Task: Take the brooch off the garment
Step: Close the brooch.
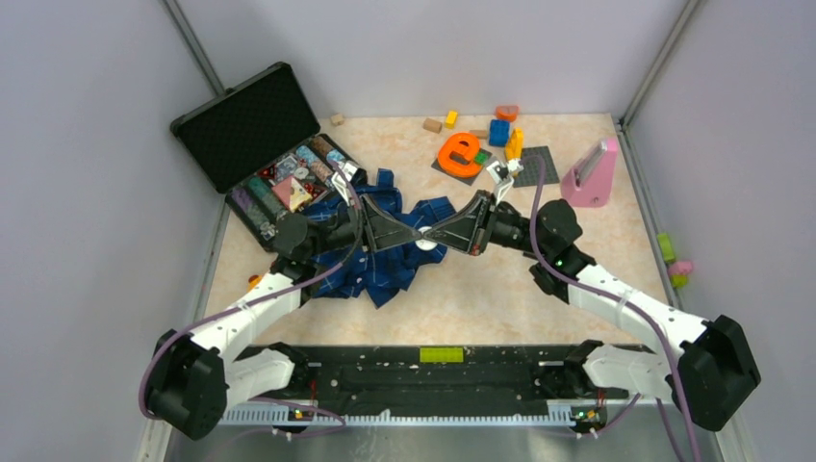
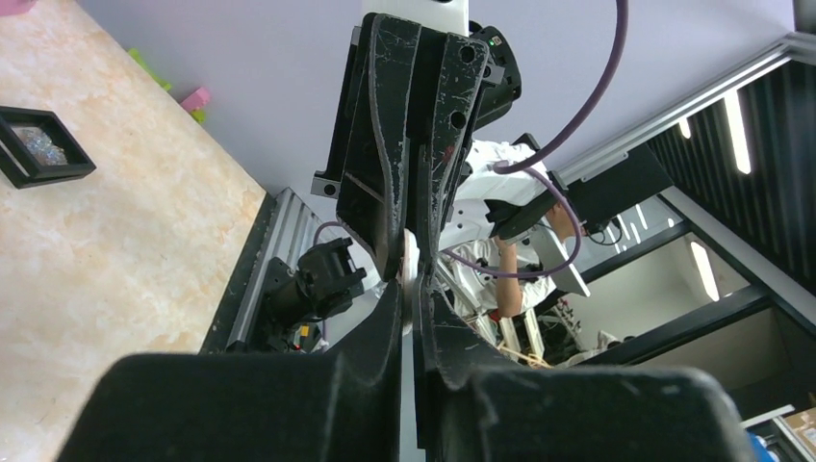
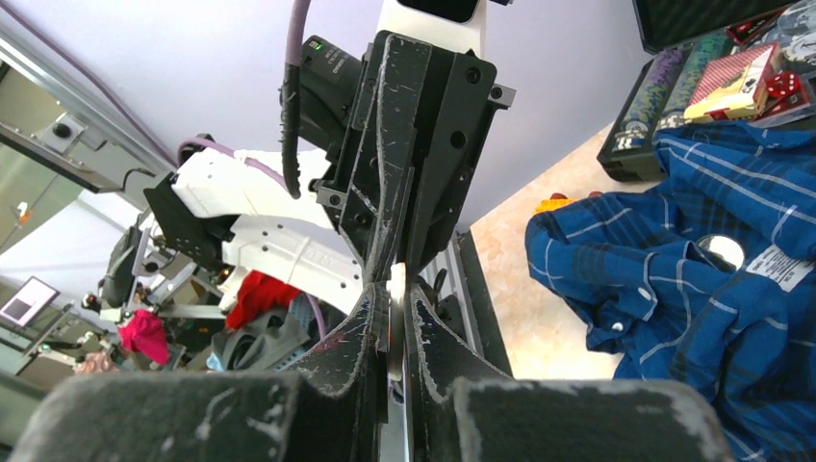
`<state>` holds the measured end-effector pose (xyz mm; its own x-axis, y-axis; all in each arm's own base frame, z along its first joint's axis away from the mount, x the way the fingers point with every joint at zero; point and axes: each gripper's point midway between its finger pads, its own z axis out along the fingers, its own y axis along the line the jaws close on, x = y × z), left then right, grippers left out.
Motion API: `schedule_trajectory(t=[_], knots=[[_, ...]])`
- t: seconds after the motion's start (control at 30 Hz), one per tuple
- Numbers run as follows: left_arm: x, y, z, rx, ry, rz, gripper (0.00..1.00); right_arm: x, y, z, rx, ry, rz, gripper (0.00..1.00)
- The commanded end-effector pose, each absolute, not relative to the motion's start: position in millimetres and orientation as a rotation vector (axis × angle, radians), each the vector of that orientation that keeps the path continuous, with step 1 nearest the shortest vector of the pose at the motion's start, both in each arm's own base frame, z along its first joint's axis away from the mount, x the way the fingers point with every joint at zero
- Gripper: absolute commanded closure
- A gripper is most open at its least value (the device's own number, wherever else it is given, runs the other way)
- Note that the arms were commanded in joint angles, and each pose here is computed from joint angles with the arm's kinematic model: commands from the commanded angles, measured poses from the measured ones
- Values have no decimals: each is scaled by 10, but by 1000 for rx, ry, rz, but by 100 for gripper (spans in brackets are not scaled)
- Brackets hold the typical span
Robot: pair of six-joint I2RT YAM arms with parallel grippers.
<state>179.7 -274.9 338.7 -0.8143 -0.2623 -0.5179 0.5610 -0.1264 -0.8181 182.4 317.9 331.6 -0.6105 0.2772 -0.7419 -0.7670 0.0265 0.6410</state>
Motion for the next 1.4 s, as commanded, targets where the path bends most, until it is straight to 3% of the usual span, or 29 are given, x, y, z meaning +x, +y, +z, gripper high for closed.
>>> schedule_trajectory(t=[0.0,0.17,0.37,0.5,0.73,1.13,1.37], knots=[[1661,-2698,3721,371,1437,-2038,87,1875,3218,3313,-523,1515,1632,100],[1634,-2687,3721,382,1436,-2029,82,1892,3216,3305,-506,1531,1630,100],[1611,-2692,3686,396,1454,-2026,100,1883,3251,3268,-504,1569,1659,100],[1575,-2687,3683,415,1461,-2032,100,1906,3251,3239,-492,1587,1649,100],[1526,-2661,3695,435,1447,-2022,78,1906,3261,3252,-473,1590,1681,100],[1508,-2638,3669,448,1453,-2020,80,1874,3235,3259,-466,1590,1761,100],[1508,-2598,3676,455,1446,-2006,73,1878,3196,3267,-466,1595,1778,100]])
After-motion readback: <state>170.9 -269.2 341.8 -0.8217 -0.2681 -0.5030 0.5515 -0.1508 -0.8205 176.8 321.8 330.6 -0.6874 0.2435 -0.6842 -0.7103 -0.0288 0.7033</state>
